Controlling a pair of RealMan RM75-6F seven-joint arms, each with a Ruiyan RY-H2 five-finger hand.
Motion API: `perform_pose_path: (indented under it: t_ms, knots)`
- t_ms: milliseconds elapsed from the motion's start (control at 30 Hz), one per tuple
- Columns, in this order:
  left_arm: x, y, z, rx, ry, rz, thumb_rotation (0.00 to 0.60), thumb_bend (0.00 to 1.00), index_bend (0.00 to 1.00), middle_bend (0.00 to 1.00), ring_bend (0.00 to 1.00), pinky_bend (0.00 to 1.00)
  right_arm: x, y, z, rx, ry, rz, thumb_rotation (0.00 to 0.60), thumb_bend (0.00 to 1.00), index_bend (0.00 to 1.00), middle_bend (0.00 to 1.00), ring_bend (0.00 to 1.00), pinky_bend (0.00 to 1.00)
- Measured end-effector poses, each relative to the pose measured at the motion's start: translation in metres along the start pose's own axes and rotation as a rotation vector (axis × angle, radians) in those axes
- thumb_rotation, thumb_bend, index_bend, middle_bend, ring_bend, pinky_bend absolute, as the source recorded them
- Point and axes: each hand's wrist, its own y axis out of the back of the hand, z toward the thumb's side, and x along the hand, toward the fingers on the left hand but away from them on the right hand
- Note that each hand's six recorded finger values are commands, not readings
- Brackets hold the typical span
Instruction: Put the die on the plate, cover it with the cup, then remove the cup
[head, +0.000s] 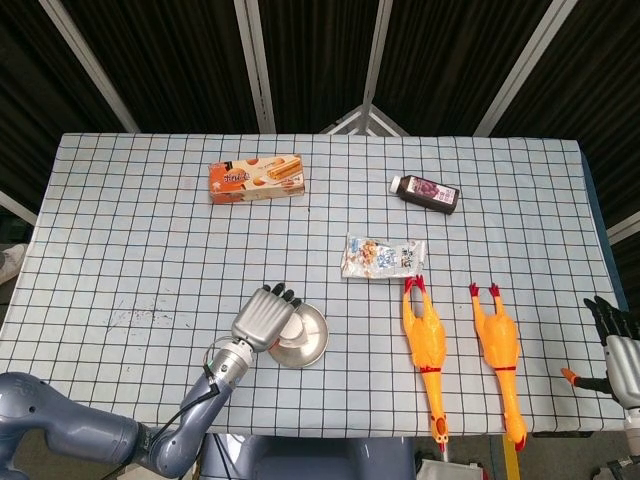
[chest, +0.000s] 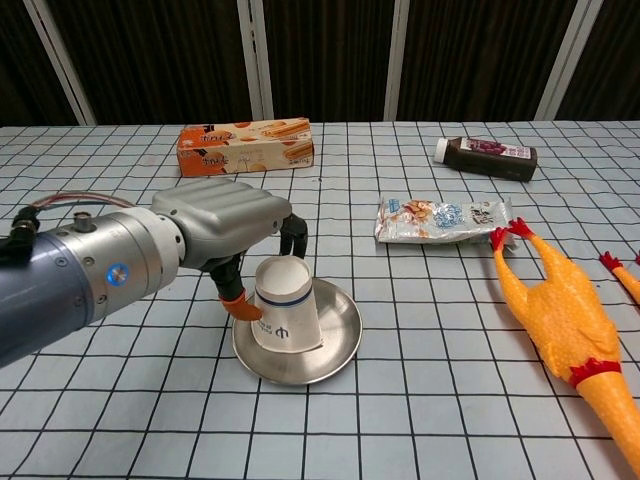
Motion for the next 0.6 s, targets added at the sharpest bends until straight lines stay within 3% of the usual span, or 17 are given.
perform_pose_path:
  t_ms: [600]
  knots:
    - [0.0036, -0.0036, 0.0082, -0.04, -0.024, 0.016, 0.6, 0.43, 0.46, 0.39, 0.29, 0.37, -0.0001, 0.0004, -0.0003, -0.002, -0.001, 0.004, 0.6, 0.09, 0.03, 0.02, 0.07, 0.0]
